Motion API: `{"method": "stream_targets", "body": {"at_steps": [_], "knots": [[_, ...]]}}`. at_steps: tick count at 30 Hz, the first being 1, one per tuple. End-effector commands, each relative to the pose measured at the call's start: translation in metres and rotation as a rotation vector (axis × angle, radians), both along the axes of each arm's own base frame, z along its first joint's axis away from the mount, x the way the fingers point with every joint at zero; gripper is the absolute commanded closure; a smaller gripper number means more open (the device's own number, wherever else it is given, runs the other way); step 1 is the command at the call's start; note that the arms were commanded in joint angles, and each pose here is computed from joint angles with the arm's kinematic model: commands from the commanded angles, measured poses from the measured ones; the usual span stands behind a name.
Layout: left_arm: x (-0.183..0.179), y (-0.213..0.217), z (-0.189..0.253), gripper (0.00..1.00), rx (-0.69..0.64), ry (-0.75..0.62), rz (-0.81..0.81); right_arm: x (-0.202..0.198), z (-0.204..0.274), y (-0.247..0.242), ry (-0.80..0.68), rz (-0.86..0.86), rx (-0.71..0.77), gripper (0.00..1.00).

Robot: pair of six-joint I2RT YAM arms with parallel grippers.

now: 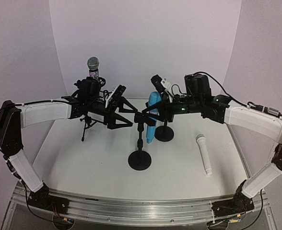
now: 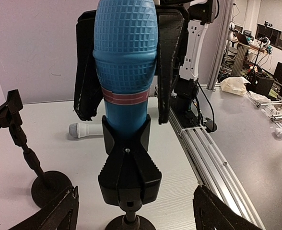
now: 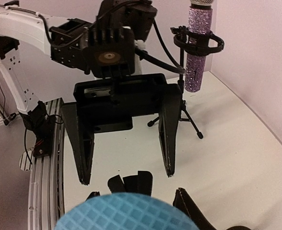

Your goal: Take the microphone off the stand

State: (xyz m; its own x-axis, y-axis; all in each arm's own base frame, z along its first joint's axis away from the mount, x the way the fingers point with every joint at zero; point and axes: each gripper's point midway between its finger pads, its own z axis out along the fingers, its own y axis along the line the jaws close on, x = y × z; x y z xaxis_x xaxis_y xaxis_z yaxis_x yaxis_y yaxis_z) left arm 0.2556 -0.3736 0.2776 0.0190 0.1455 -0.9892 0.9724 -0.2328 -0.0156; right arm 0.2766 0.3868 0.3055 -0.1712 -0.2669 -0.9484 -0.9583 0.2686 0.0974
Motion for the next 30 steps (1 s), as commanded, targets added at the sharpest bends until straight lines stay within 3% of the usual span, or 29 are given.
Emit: {"method": "stream_targets", "body": {"at_steps": [1, 10, 23, 28, 30], "knots": [[-0.007, -0.005, 0.018, 0.21, -0.013, -0.039, 0.027, -0.004, 0.018, 0.005, -0.105, 0.075, 0.028, 0.65], [0.001, -0.018, 0.017, 0.27, 0.002, -0.104, 0.176, 0.006, 0.01, 0.005, -0.093, 0.077, 0.022, 0.75], [-0.01, -0.016, 0.017, 0.65, -0.007, -0.095, 0.123, 0.008, 0.009, 0.0, -0.086, 0.058, 0.019, 0.8], [-0.012, -0.016, 0.022, 0.72, -0.019, -0.099, 0.111, 0.008, 0.008, 0.0, -0.082, 0.059, 0.019, 0.8], [-0.012, -0.016, 0.023, 0.79, -0.022, -0.105, 0.109, 0.008, 0.008, 0.0, -0.08, 0.06, 0.02, 0.81]]}}
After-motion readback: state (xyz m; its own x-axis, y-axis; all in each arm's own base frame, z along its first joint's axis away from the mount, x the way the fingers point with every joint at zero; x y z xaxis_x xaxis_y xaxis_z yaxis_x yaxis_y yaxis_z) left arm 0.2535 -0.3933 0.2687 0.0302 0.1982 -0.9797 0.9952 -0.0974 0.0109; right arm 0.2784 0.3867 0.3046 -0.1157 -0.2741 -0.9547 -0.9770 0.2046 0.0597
